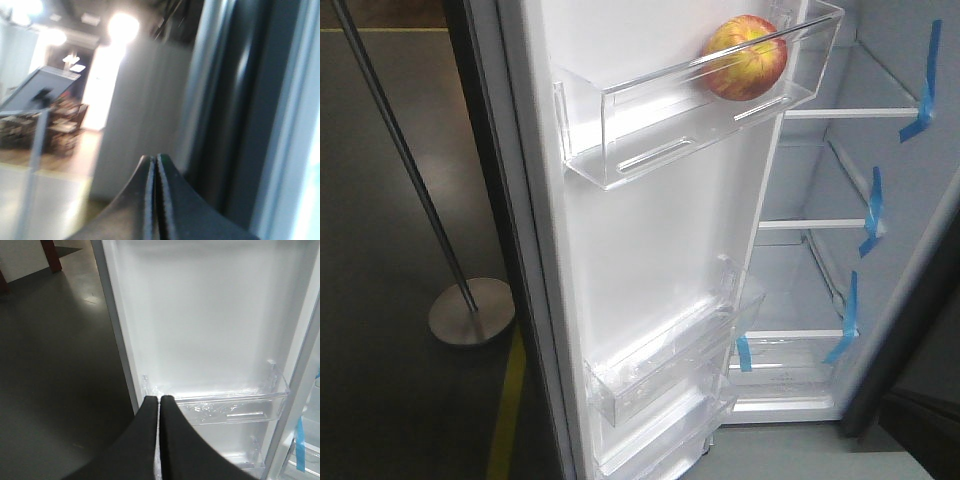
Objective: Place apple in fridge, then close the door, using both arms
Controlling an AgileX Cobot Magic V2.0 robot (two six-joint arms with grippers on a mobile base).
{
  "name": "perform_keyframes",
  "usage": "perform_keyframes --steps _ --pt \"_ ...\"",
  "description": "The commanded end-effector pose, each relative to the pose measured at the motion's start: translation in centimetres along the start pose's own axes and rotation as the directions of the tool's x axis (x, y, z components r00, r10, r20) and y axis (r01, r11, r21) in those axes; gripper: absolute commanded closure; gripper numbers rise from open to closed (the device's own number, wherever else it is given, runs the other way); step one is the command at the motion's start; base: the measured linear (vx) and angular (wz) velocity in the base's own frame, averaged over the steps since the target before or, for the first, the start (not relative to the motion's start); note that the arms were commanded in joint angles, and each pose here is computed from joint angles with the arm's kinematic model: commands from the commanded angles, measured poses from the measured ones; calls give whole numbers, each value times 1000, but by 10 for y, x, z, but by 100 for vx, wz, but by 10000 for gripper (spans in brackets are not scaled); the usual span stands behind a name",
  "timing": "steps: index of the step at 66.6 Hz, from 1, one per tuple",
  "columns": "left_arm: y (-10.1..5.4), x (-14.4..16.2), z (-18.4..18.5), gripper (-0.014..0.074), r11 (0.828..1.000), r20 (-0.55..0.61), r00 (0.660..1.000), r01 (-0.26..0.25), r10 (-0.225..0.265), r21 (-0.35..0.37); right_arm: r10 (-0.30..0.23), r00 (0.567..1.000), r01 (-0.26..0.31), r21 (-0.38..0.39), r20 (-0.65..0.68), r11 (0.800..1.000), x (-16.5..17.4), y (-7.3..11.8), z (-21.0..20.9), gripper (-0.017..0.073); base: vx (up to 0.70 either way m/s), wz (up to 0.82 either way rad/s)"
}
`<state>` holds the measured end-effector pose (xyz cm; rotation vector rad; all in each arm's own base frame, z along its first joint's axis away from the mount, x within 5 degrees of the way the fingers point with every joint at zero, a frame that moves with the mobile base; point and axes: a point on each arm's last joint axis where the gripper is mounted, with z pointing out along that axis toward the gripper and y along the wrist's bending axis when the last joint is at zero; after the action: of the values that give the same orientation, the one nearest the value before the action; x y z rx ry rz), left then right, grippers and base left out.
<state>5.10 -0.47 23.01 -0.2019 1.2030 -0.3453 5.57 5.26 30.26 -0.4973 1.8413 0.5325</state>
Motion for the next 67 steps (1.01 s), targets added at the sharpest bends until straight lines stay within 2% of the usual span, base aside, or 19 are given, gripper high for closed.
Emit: perform_keyframes --steps 1,9,16,22,24,27,28,30,32,38,43,53,61,67 --pt "-7 -9 -3 601 988 105 986 117 -127 101 22 998 -23 17 59 1000 -10 -1 -2 563 0 0" --pt "-10 -12 -3 601 972 130 971 182 -201 146 25 998 -26 12 59 1000 -10 -1 -2 563 0 0" --pt "-13 -16 -5 601 944 145 944 264 -295 199 50 996 -50 3 67 999 -11 0 -2 561 0 0" --pt "-15 -20 -5 601 908 148 913 339 -380 245 82 993 -81 -19 80 997 -12 2 -2 561 0 0" --pt "-17 -23 -5 601 888 147 895 374 -421 267 91 992 -89 -24 87 996 -13 2 -2 561 0 0" --pt "-20 -29 -5 601 869 149 878 402 -455 288 99 990 -97 -27 97 995 -14 2 -2 561 0 0" --pt "-21 -31 -5 601 857 146 867 421 -476 298 102 990 -100 -29 100 995 -14 2 -2 561 0 0" --pt "-24 -40 -5 601 841 152 852 436 -500 321 105 989 -102 -28 104 994 -15 2 -2 561 0 0" --pt "-28 -48 -4 601 833 156 846 440 -510 336 107 988 -104 -28 107 994 -15 2 -2 561 0 0" --pt "-39 -73 0 601 854 171 866 397 -470 338 107 988 -104 -27 108 994 -15 2 -2 561 0 0" --pt "-49 -99 6 601 863 192 872 370 -451 344 107 988 -104 -27 108 994 -15 2 -2 561 0 0" --pt "-62 -142 32 601 872 200 874 367 -443 324 107 989 -104 -30 106 994 -15 2 -2 561 0 0" --pt "-65 -153 71 601 897 152 903 355 -403 264 107 989 -104 -36 99 994 -14 3 -2 561 0 0" --pt "-64 -158 106 601 899 112 907 375 -406 226 107 990 -103 -38 98 994 -14 3 -2 561 0 0"
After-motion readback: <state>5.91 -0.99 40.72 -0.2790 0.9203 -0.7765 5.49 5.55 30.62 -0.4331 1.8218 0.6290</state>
